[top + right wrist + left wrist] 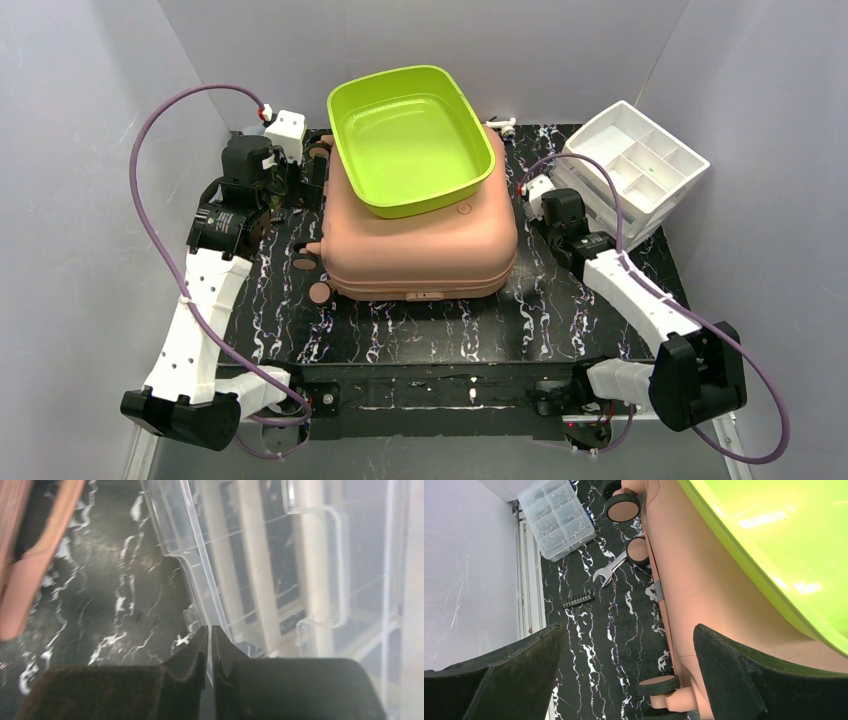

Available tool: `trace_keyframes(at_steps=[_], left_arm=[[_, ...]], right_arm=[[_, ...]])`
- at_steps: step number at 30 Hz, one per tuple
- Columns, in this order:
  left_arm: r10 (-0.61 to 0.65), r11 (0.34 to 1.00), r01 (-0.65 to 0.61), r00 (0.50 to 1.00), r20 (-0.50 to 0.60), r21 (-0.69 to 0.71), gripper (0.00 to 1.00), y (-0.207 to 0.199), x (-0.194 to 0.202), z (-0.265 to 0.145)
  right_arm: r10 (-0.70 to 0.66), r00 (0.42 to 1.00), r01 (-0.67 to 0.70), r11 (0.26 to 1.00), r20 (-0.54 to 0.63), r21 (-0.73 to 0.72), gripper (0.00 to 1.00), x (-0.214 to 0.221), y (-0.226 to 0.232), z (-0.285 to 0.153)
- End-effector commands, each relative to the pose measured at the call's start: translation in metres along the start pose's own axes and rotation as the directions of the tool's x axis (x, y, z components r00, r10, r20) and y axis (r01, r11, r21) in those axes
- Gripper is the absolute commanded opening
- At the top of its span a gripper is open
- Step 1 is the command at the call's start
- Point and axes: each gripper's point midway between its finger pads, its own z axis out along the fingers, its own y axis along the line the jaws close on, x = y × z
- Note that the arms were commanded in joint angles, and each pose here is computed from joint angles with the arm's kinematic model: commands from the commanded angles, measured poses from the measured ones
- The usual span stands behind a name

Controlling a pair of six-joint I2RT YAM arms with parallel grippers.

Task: Open, take out, and arrange the luggage
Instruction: Close the drawer in the storage box.

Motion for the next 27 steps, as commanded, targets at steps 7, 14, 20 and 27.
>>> trace_keyframes(at_steps=[7,14,20,27], left_arm=[[-0.014,1.0,0.015,1.0,0.024,-0.008,0.98,0.003,0.0,-0.005],[-0.015,1.0,0.015,1.0,0.022,-0.006,0.98,0.003,0.001,-0.003],[-0.018,1.0,0.018,1.0,0.022,-0.007,0.98,0.004,0.002,-0.002],[-0.023,1.0,0.023,0.999,0.024,-0.006,0.98,0.004,0.005,-0.002]], right_arm=[[0.009,1.0,-0.011,0.969,0.007,0.247,0.14,-0.015,-0.034,0.031],[0.02,1.0,-0.021,0.933,0.006,0.358,0.12,-0.02,-0.049,0.039],[0.023,1.0,-0.016,0.907,-0.013,0.422,0.11,-0.021,-0.058,0.045],[0.027,0.999,-0.009,0.894,-0.034,0.448,0.11,-0.02,-0.06,0.055]])
